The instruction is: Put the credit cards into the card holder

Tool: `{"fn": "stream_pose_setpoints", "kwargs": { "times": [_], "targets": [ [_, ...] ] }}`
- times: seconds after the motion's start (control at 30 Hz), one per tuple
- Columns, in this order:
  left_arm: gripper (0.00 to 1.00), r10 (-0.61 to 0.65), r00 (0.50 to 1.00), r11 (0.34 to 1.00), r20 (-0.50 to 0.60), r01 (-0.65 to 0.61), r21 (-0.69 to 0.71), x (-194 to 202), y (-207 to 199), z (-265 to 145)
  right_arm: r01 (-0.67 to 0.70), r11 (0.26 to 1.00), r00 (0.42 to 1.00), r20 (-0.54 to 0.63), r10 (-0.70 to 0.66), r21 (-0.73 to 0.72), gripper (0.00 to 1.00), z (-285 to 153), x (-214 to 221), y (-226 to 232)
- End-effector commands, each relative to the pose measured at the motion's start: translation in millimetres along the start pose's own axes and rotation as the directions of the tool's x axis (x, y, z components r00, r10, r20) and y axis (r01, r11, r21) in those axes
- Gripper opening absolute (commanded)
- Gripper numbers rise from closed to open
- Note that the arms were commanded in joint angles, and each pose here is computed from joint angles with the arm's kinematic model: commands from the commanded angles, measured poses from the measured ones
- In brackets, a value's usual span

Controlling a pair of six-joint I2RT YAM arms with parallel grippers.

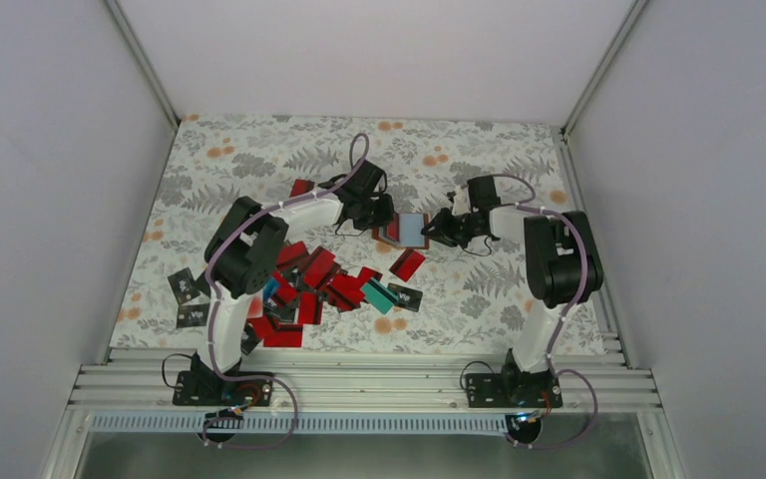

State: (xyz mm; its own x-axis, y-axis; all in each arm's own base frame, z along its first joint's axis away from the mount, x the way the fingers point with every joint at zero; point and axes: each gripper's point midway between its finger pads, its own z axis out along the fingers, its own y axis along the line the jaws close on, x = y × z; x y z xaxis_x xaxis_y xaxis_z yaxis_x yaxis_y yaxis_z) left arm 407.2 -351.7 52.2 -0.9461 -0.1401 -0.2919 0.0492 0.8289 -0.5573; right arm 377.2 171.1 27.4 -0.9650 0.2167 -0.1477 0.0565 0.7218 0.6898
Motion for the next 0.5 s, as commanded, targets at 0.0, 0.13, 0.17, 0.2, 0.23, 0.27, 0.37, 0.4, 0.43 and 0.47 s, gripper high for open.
{"fn": "stream_pose_setpoints", "kwargs": {
  "times": [0.0,0.13,0.17,0.2,0.23,0.27,0.37,0.4,0.43,0.47],
  "targets": [
    [0.02,-0.018,1.000,0.999,-0.005,0.019,0.040,-0.9,-0.9,-4.0,0.034,0.999,0.999,0.008,-0.034,-0.024,0.23,3.5,-6.3,8.7],
    [0.02,-0.039,0.999,0.997,-0.021,0.040,0.064,1.0,2.2,-1.3,0.033,0.999,0.999,0.000,-0.033,-0.023,0.23,6.4,-4.6,7.3],
    [0.02,-0.045,0.999,0.997,-0.026,0.047,0.066,1.6,4.0,-0.2,0.032,0.999,0.999,-0.004,-0.033,-0.023,0.23,7.4,-3.8,7.0],
    [0.02,-0.048,0.998,0.996,-0.028,0.049,0.070,1.9,4.0,-0.2,0.032,0.999,0.999,-0.005,-0.032,-0.024,0.23,7.8,-3.6,7.0],
    [0.02,-0.050,0.998,0.996,-0.029,0.052,0.074,1.8,4.3,-0.6,0.032,0.999,0.999,-0.007,-0.032,-0.023,0.23,8.7,-3.2,6.5],
    [0.02,-0.054,0.998,0.995,-0.031,0.056,0.077,1.7,5.2,-0.7,0.033,0.999,0.999,-0.010,-0.033,-0.023,0.23,9.7,-2.7,6.3],
    [0.02,-0.057,0.998,0.994,-0.033,0.060,0.086,1.1,5.8,-1.7,0.031,0.999,0.999,-0.015,-0.031,-0.022,0.23,11.1,-1.8,5.8],
    [0.02,-0.058,0.998,0.994,-0.034,0.061,0.088,0.9,6.3,-1.8,0.031,0.999,0.999,-0.016,-0.031,-0.022,0.23,11.9,-1.4,5.5],
    [0.03,-0.057,0.998,0.994,-0.037,0.060,0.093,1.9,6.3,-1.6,0.030,0.999,0.999,-0.016,-0.031,-0.020,0.22,12.1,-1.5,5.0],
    [0.02,-0.056,0.998,0.993,-0.037,0.059,0.100,1.7,5.5,-2.4,0.030,0.999,0.999,-0.017,-0.030,-0.019,0.22,12.5,-1.5,4.8]
  ]
}}
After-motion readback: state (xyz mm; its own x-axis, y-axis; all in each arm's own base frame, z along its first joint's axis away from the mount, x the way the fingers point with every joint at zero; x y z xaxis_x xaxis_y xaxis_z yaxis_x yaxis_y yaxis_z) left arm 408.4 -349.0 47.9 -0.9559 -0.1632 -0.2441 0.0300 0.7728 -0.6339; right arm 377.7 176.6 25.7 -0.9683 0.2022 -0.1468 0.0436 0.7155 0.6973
